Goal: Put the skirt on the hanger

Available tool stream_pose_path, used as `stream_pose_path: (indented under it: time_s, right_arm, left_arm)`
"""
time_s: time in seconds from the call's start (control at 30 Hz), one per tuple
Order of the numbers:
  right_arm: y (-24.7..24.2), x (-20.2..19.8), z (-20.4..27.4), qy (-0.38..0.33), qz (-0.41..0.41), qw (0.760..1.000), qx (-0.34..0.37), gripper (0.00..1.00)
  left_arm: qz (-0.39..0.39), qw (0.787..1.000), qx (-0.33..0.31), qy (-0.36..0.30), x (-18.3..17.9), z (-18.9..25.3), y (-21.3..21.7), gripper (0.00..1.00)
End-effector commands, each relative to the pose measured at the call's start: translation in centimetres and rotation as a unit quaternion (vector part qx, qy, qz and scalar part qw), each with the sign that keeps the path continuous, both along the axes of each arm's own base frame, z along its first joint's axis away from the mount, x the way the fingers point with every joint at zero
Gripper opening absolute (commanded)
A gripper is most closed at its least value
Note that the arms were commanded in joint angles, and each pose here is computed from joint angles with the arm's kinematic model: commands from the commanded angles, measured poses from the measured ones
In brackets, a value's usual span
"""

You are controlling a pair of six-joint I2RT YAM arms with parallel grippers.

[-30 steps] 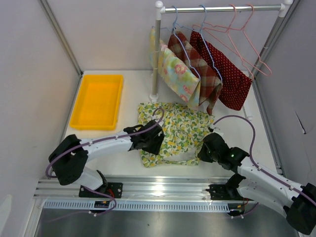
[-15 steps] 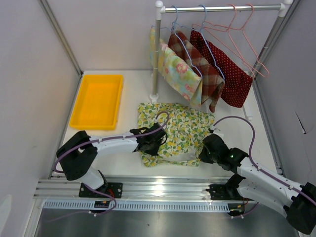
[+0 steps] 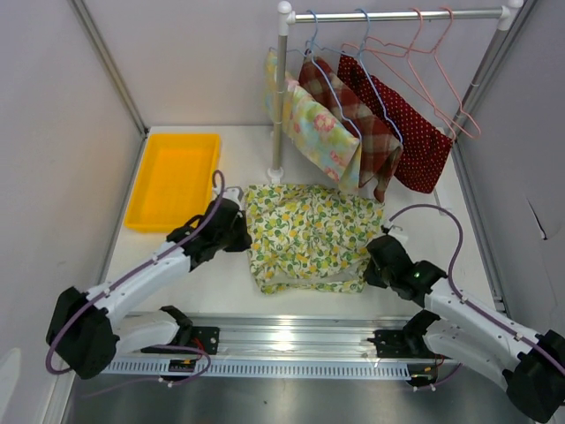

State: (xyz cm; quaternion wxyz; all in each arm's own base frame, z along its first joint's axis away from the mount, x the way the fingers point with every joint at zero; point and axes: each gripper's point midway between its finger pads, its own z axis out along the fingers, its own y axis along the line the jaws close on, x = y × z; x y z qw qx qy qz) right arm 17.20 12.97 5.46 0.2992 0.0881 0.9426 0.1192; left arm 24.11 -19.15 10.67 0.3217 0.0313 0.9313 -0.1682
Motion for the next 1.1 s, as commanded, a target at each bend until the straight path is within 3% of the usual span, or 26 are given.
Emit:
stream_pose_path:
  time_s: [0.0,0.17,0.3,0.33,0.37,0.43,0.57,0.8,1.07]
  right_arm:
    - [-1.7,3.1,3.1,-0.047,-0.043,0.998,-0.012,0.0]
    - [-3.4,5.6,5.6,-0.067,-0.061,0.996,-0.009,0.0]
    - [-3.0,6.2,6.9,-0.072,-0.052,0.996,-0.005,0.0]
    - [-2.7,5.9,6.6,-0.068,-0.046,0.997,-0.002,0.0]
    - [-2.4,5.6,6.4,-0.066,-0.041,0.997,0.002,0.0]
    - [-1.3,4.5,5.3,-0.058,-0.029,0.998,0.01,0.0]
    - [-0.4,3.1,3.5,-0.044,-0.027,0.999,0.007,0.0]
    - [-0.7,2.7,3.9,-0.051,-0.033,0.998,0.006,0.25]
    - [-1.1,2.3,4.0,-0.054,-0.033,0.998,0.005,0.29]
  left_arm:
    - [0.039,0.997,-0.067,0.005,-0.4,0.6,1.1,0.0]
    - [0.087,0.988,-0.128,0.015,-0.4,0.0,2.6,0.0]
    - [0.04,0.987,-0.157,0.021,-1.3,0.4,0.6,0.0]
    - [0.024,0.988,-0.148,0.019,-1.6,0.2,0.2,0.02]
    - [0.012,0.99,-0.143,0.004,-1.4,1.2,-0.5,0.18]
    - [-0.027,0.994,-0.104,-0.009,-2.2,1.3,-2.4,0.39]
    - [-0.081,0.996,-0.023,-0.032,-2.9,1.8,-5.7,0.57]
    - [-0.131,0.99,0.058,-0.011,-5.2,-1.3,-9.9,0.7]
    - [-0.122,0.984,0.127,0.003,-6.0,-4.5,-11.0,0.7]
